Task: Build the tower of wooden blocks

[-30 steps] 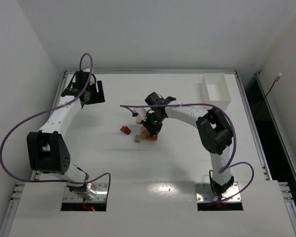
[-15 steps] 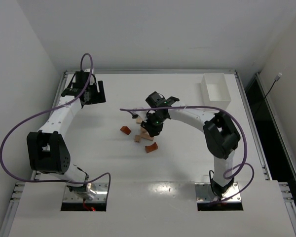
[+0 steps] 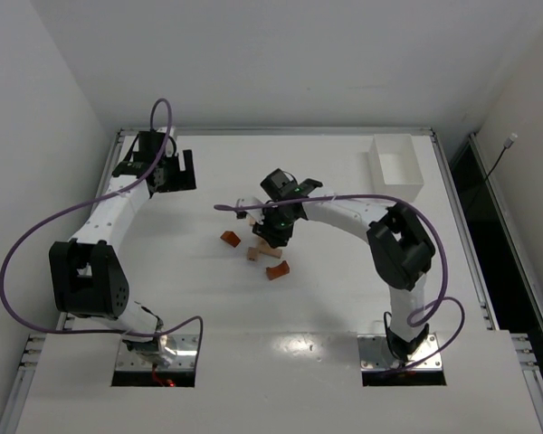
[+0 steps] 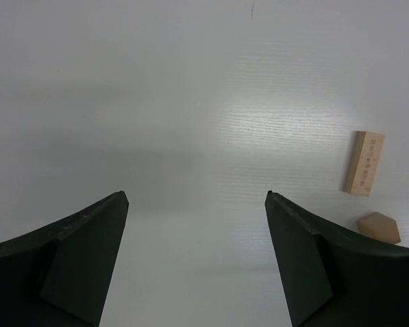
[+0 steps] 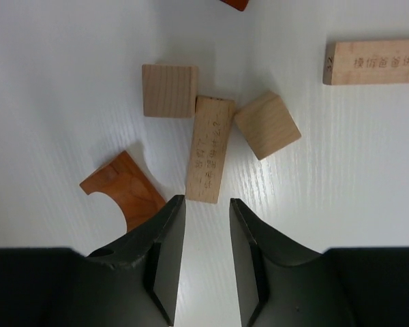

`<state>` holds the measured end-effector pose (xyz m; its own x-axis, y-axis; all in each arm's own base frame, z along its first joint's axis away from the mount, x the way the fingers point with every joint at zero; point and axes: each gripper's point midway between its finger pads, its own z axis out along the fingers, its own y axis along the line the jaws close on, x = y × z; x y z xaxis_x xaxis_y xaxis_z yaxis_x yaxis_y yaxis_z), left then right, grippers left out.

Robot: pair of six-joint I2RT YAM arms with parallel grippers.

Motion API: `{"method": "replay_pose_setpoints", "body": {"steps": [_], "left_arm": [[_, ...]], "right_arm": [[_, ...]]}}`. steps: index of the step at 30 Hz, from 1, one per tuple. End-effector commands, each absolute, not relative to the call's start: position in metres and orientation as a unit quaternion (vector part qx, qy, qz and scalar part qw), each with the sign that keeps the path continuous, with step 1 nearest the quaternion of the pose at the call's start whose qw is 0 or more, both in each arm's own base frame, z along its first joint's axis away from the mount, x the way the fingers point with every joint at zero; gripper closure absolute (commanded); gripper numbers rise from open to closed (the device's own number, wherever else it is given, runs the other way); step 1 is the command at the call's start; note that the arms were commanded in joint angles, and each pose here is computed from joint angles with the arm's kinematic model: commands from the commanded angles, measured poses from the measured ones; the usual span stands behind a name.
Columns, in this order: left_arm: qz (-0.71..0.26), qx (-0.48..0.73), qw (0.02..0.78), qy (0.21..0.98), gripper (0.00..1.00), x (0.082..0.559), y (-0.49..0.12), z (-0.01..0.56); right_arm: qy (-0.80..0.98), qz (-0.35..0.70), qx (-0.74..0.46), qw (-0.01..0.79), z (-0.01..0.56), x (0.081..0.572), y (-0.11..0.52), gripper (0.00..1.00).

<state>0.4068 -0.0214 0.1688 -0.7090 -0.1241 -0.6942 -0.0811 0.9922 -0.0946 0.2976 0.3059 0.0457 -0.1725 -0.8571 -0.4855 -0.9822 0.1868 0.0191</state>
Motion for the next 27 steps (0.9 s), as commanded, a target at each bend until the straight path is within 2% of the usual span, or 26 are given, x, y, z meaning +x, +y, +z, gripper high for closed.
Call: {"method": "replay_pose_setpoints", "body": {"steps": [1,11,27], "left_arm": [[-0.028,-0.049,0.382,0.922,0.19,0.404,-0.018,0.175],[-0.020,-0.059,0.379,0.923,0.19,0.400,-0.009,0.171],[-0.018,-0.064,0.370,0.927,0.19,0.398,-0.005,0.167]], "right_arm": [[0.730,0.177,-0.632,0.192,0.046,0.299,0.323,0.71],[0.724,0.187,-0.646,0.149,0.021,0.281,0.328,0.68],[0.738,0.159,-0.634,0.170,0.007,0.304,0.337,0.66]]}}
